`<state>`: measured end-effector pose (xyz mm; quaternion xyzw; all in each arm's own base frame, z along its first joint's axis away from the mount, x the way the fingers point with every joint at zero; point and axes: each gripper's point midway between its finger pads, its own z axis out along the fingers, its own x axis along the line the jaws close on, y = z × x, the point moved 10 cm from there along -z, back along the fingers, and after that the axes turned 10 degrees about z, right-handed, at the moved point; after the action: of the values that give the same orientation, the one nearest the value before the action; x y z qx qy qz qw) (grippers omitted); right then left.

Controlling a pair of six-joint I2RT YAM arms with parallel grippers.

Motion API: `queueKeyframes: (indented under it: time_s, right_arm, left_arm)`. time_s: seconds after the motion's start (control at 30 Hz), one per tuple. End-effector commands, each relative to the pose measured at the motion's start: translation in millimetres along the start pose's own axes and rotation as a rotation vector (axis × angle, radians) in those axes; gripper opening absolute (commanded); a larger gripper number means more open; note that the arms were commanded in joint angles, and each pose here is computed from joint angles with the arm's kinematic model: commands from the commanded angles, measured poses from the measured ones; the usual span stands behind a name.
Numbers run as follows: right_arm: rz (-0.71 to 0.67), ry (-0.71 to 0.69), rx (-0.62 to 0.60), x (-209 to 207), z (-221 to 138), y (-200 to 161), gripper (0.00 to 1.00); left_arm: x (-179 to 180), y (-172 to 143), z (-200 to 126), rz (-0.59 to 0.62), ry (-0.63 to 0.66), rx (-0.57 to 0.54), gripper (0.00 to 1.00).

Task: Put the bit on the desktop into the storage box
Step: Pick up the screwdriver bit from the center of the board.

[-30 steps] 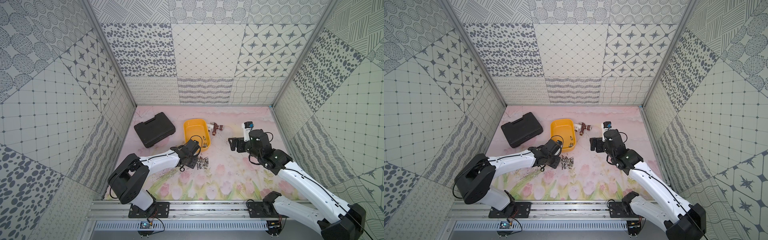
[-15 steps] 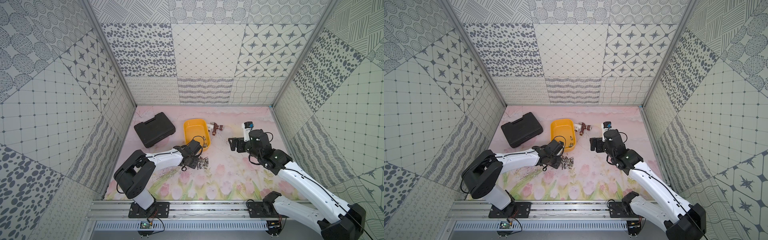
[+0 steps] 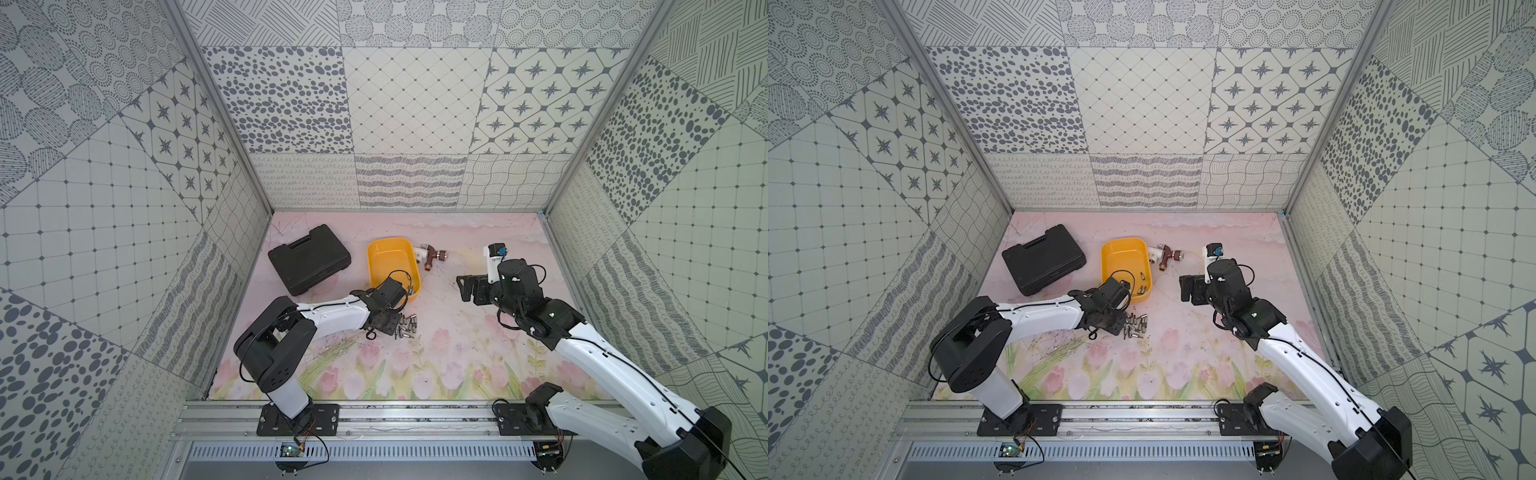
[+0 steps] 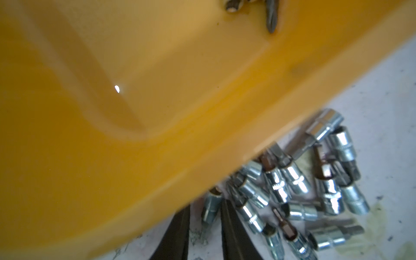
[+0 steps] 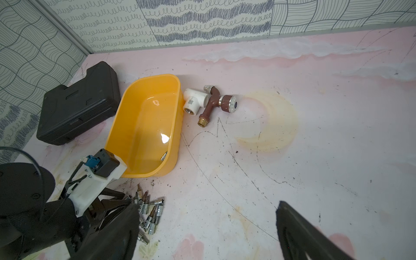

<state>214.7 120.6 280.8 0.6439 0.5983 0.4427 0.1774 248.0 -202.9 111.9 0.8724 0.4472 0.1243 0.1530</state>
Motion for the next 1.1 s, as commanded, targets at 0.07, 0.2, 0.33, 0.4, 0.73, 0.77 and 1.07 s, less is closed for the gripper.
queueKeyframes:
  time_s: [0.07, 0.2, 0.33, 0.4, 0.73, 0.77, 1.07]
  right_arm:
    - [0.014, 0.003, -0.032, -1.1, 0.9, 2.1, 0.97]
    - [0.016, 0.005, -0.035, -0.9, 0.3, 2.6, 0.97]
    - [0.015, 0.002, -0.034, -1.3, 0.7, 2.4, 0.96]
    - [0.015, 0.004, -0.034, -1.0, 0.6, 2.5, 0.96]
    - [0.013, 0.006, -0.040, -0.5, -0.7, 3.8, 0.97]
    - [0.013, 0.006, -0.042, -0.6, -1.0, 3.9, 0.97]
    - [0.011, 0.011, -0.039, 0.7, -0.7, 5.2, 0.97]
  left_arm:
    - [-3.3, -3.6, 5.5, -0.001, -0.023, 0.028, 0.19]
    - [-3.3, -5.2, 6.0, 0.000, -0.021, 0.033, 0.14]
    - [-2.8, -6.8, 4.6, -0.002, -0.015, 0.037, 0.12]
    - [-2.5, -7.5, 3.0, -0.003, -0.013, 0.037, 0.12]
    - [1.0, -11.0, -21.0, -0.020, -0.009, 0.003, 0.10]
    - [1.4, -11.4, -24.3, -0.022, -0.010, -0.001, 0.10]
    - [7.4, -9.2, -69.3, -0.039, -0.002, -0.071, 0.08]
